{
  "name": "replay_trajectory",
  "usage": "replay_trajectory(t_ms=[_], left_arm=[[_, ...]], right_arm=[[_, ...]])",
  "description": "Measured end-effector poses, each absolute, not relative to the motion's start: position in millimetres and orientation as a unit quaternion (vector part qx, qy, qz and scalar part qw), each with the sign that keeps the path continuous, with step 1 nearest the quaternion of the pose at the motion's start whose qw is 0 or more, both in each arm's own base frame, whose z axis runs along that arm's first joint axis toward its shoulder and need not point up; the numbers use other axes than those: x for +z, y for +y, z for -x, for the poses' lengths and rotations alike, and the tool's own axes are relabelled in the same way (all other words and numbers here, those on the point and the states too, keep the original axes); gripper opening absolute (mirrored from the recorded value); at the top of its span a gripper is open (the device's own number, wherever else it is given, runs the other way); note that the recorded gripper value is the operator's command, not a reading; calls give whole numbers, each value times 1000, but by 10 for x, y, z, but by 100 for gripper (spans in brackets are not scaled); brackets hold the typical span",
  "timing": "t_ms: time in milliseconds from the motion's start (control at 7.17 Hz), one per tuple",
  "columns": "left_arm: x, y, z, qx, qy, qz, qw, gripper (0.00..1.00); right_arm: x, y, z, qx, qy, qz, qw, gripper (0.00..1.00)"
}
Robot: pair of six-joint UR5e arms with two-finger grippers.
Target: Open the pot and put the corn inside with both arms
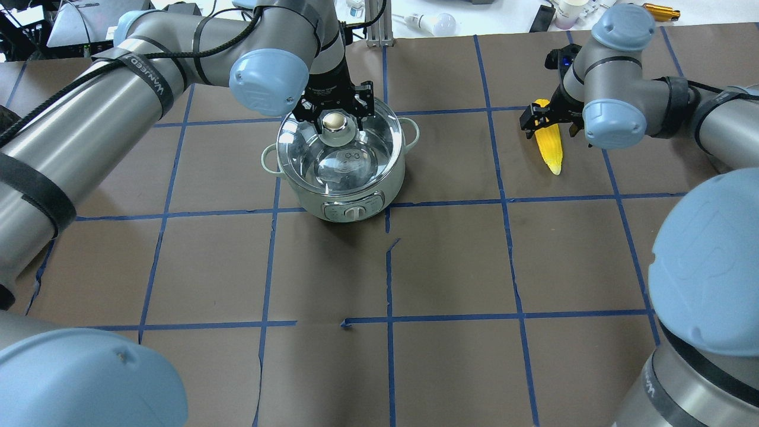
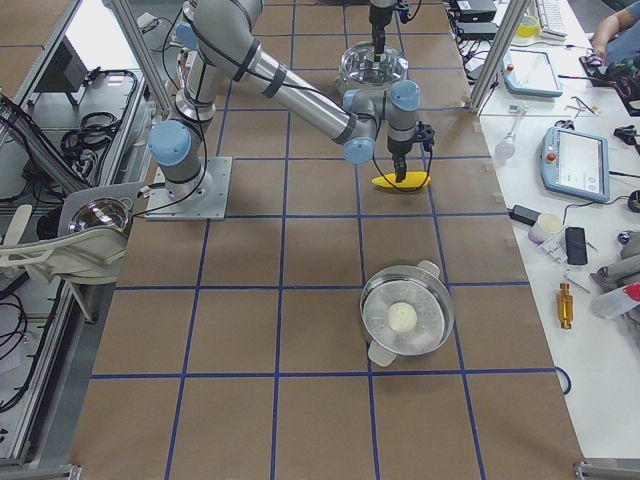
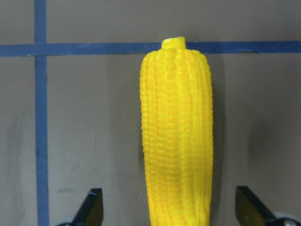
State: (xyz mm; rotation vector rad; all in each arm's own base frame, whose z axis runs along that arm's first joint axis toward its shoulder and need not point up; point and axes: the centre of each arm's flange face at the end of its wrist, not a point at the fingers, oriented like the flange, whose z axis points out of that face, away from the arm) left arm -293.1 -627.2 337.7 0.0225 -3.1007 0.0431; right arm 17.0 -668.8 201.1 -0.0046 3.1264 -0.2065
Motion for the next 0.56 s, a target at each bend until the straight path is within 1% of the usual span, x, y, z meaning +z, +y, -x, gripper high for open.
replay_trajectory(t_ms=[140, 279, 419, 558], left_arm=[[3380, -6266, 2930, 13, -1000, -6, 20, 39], [3385, -6255, 2929, 11, -1000, -5, 20, 18], [3392, -6239, 2925, 10, -1000, -5, 20, 10], [3419, -6221, 2921, 10, -1000, -5, 20, 8]], right_arm=[[1931, -6716, -158, -64, 998, 1, 5, 46], [1875, -6720, -147, -61, 998, 0, 6, 0], [1848, -6722, -134, -59, 998, -1, 6, 0], [1854, -6731, -125, -59, 998, -1, 4, 0]])
